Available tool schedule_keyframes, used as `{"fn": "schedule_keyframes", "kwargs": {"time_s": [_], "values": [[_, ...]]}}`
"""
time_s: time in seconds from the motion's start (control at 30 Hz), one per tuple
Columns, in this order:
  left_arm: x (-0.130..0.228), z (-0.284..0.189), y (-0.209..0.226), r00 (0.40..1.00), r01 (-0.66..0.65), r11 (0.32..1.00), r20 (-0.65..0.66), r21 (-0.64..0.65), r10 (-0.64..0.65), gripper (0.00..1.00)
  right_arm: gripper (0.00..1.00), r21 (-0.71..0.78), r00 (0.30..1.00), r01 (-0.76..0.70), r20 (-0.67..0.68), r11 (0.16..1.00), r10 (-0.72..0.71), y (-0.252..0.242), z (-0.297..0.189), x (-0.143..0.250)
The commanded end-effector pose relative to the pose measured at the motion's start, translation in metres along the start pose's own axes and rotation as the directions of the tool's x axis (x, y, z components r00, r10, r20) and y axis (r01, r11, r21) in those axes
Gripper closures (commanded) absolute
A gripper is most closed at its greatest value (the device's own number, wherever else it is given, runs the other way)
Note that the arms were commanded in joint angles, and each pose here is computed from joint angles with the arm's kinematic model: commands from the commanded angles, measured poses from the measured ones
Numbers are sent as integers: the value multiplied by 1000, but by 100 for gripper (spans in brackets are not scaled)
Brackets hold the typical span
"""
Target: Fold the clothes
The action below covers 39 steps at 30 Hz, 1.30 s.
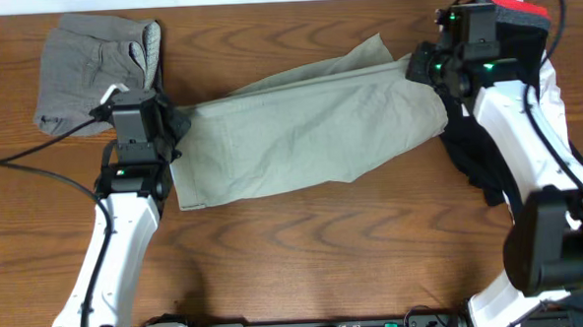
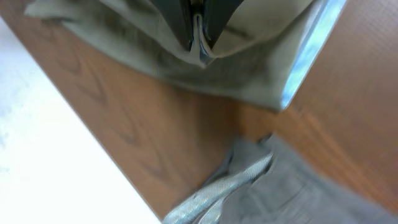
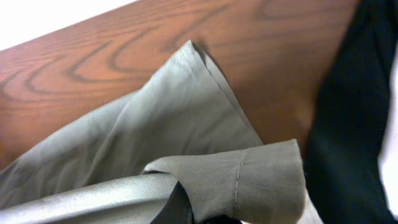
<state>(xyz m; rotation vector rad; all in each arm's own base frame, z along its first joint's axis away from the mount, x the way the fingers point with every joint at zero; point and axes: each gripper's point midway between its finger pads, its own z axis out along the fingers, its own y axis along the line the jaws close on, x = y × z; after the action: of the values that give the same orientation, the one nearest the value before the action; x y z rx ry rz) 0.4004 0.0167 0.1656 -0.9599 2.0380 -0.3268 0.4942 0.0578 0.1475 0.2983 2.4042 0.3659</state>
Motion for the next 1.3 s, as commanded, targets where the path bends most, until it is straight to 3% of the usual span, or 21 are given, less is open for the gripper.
{"fn": "schedule_keyframes", "kwargs": {"time_s": [0.0,0.37,0.67,0.7,0.73,0.8,0.83,0.87,1.07,1.27], "values": [[-29,8,16,990,-12,997,139,-81,23,94,99,107,998,15,64,994,-21,-22,18,-13],[-34,56,15,977,4,998,214,-69,11,94,99,45,990,61,123,997,-66,-2,90,-3],[-34,83,13,968,11,999,250,-37,-1,94,99,16,985,32,169,999,-34,-1,120,-1],[-35,84,13,966,12,999,257,-33,-3,85,97,10,983,32,182,999,-33,1,120,-3],[-36,85,11,964,13,1000,265,-25,-6,62,85,2,979,34,201,999,-34,3,120,-8],[-40,86,9,959,17,1000,284,-12,-13,9,40,-17,969,40,245,999,-34,8,118,-18],[-42,86,8,955,19,1000,296,-10,-16,2,12,-26,963,43,266,999,-35,11,117,-23],[-45,85,8,950,23,1000,311,-10,-19,2,1,-32,958,45,286,998,-34,13,116,-27],[-48,81,-6,952,-105,994,287,-9,103,2,1,-63,947,59,319,996,-36,22,111,-36],[-22,63,6,979,-160,985,115,-59,166,2,1,-108,982,146,138,983,-131,36,104,-6]]}}
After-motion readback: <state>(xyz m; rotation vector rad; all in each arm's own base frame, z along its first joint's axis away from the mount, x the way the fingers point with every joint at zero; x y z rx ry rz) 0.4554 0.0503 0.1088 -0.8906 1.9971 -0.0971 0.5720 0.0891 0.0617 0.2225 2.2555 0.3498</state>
